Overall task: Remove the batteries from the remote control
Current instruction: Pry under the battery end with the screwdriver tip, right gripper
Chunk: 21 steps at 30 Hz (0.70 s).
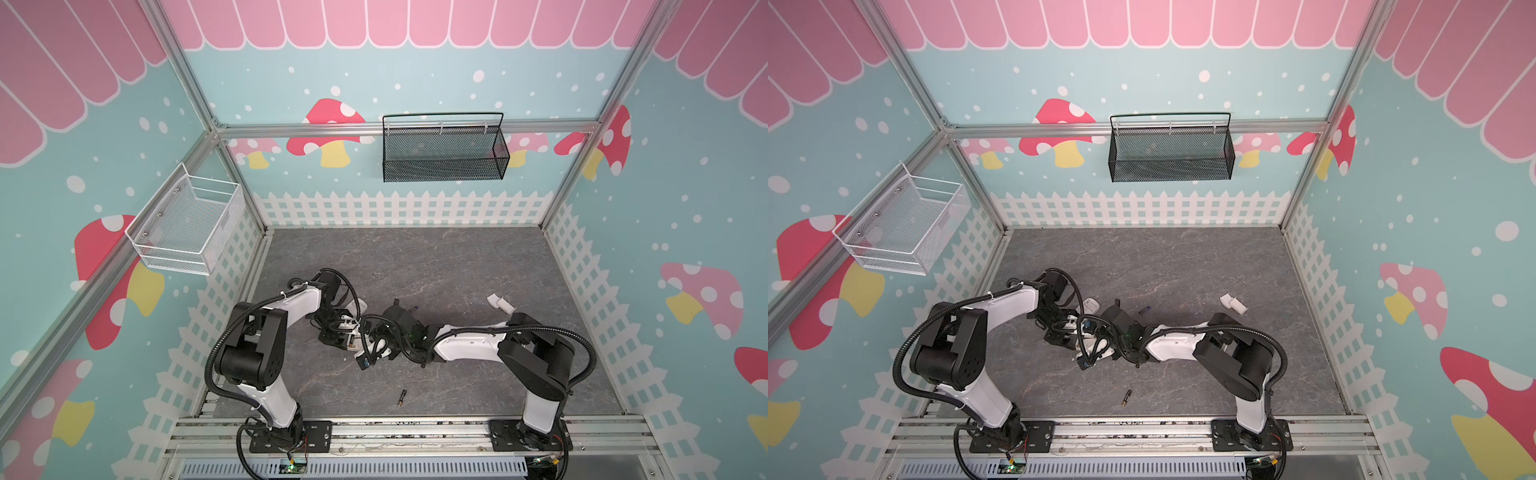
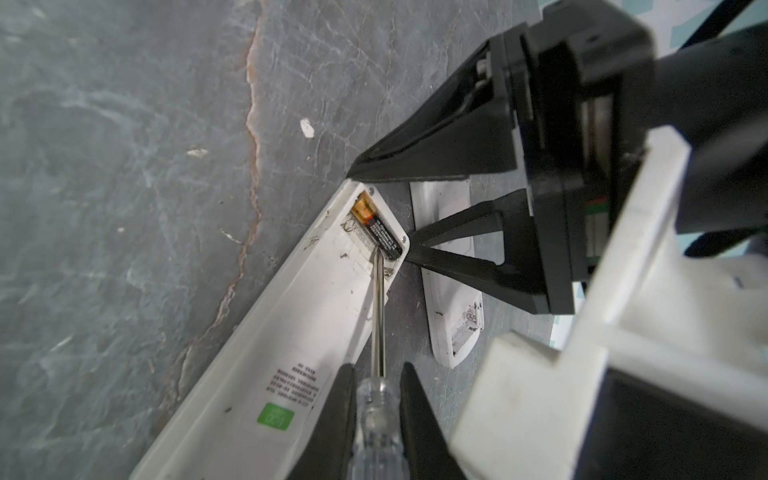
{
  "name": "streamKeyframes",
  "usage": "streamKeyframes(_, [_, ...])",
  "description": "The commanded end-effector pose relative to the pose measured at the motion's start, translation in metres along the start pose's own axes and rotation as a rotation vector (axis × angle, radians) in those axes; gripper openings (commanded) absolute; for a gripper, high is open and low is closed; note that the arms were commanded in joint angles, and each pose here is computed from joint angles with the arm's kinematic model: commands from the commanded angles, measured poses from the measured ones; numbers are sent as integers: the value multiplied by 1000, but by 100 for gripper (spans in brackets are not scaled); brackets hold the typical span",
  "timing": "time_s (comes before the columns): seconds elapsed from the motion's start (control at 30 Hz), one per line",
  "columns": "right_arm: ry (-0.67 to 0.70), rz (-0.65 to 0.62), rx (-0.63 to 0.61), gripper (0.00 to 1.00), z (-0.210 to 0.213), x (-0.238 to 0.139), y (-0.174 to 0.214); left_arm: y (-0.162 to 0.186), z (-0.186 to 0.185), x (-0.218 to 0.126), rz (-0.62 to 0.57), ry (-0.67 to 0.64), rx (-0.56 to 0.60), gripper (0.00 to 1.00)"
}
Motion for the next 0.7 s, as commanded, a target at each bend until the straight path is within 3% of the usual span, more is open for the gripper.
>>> streamKeyframes(0.0, [-51,-96,-55,0,-4,-8,-15,-4,-1,2,-10,28,49,52])
streamKeyframes(0.3, [0,-113,15,0,2,7,-16,-5,-2,3,-9,42,63,52])
streamKeyframes(0.53, [155,-151,205,0,12,3,-15,-5,-2,2,-13,43,52,53])
streamKeyframes(0.67, [170,-172,287,0,23,4,-13,-6,3,2,-13,21,40,52])
Point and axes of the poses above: each gripper's point midway between its finger pads, its own x axis out along the fingers, its own z axis along the line the jaws close on, y = z × x, the point moved 5 cm from there along -x, back along the fingers, and after that the axes turned 15 degrees about -x, right-handed, at the moved point
